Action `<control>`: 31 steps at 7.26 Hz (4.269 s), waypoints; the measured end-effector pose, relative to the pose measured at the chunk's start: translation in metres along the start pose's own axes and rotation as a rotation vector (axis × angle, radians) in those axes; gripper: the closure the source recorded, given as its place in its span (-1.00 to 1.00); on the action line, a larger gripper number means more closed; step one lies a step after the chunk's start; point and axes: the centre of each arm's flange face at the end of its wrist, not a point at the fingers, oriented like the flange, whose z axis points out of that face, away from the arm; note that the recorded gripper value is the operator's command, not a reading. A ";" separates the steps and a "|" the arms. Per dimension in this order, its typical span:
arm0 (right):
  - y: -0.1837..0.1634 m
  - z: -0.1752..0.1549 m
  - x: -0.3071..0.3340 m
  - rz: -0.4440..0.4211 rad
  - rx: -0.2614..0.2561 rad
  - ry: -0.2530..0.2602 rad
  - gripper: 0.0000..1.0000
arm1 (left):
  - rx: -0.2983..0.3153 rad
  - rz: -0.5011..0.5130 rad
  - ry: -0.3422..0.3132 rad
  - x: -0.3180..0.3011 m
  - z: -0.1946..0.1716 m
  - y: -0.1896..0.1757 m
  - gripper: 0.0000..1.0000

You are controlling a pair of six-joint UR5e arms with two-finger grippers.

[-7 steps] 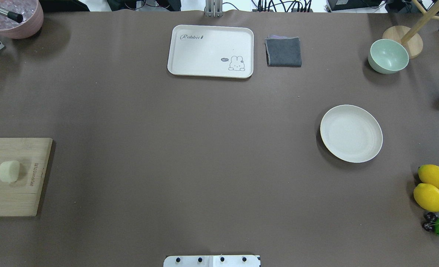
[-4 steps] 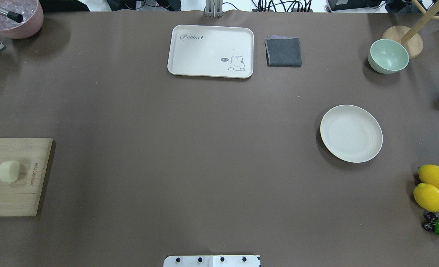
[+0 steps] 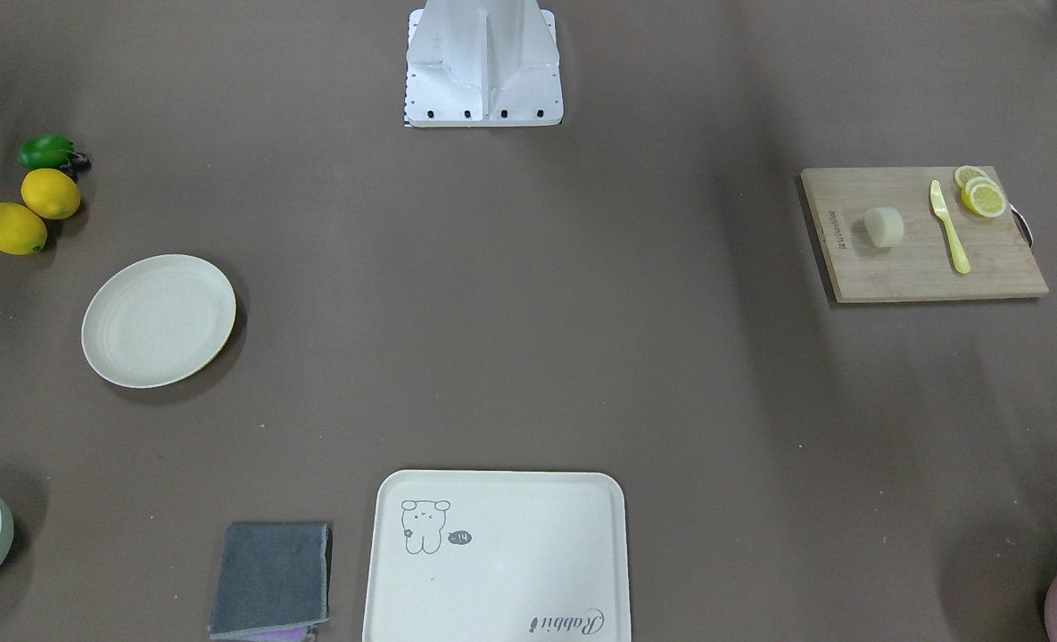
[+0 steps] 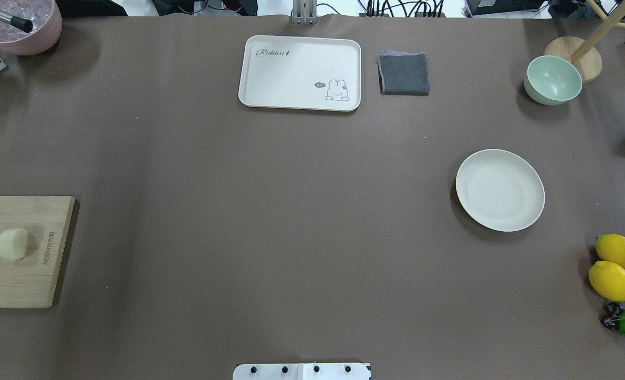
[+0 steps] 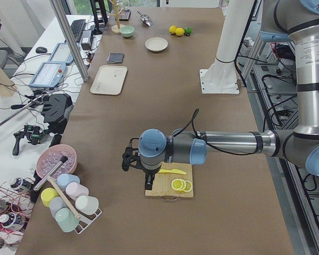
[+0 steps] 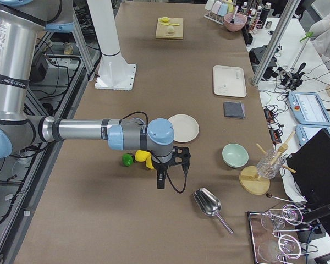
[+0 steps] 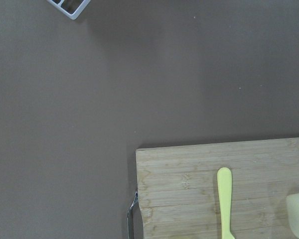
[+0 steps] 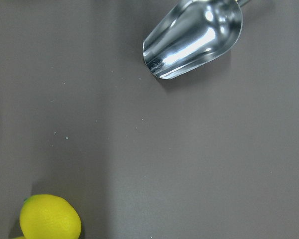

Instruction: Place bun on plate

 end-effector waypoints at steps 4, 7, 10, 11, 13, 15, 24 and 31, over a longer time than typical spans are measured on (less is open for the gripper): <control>-0.010 -0.058 -0.001 0.007 0.145 -0.085 -1.00 | 0.146 0.178 -0.022 0.025 -0.023 -0.045 -0.95; -0.003 -0.067 0.012 -0.031 0.245 -0.178 -1.00 | 0.203 0.251 -0.023 0.029 -0.027 -0.057 -0.95; -0.008 -0.055 -0.002 -0.045 0.239 -0.204 -1.00 | 0.218 0.268 -0.023 0.032 -0.028 -0.060 -0.95; -0.016 -0.045 -0.021 -0.024 0.206 -0.215 -0.99 | 0.207 0.267 -0.021 0.031 -0.022 -0.059 -0.95; -0.040 -0.022 -0.070 0.002 0.141 -0.215 -0.99 | 0.186 0.274 -0.013 0.035 -0.011 -0.059 -0.95; -0.053 0.009 -0.123 0.005 0.107 -0.204 -0.98 | 0.182 0.276 -0.010 0.036 -0.008 -0.059 -0.95; -0.057 0.191 -0.226 0.054 0.181 -0.277 -0.28 | 0.182 0.280 -0.009 0.034 -0.005 -0.053 -0.95; -0.045 0.194 -0.234 0.040 0.179 -0.281 1.00 | 0.184 0.282 -0.009 0.029 -0.001 -0.043 -0.95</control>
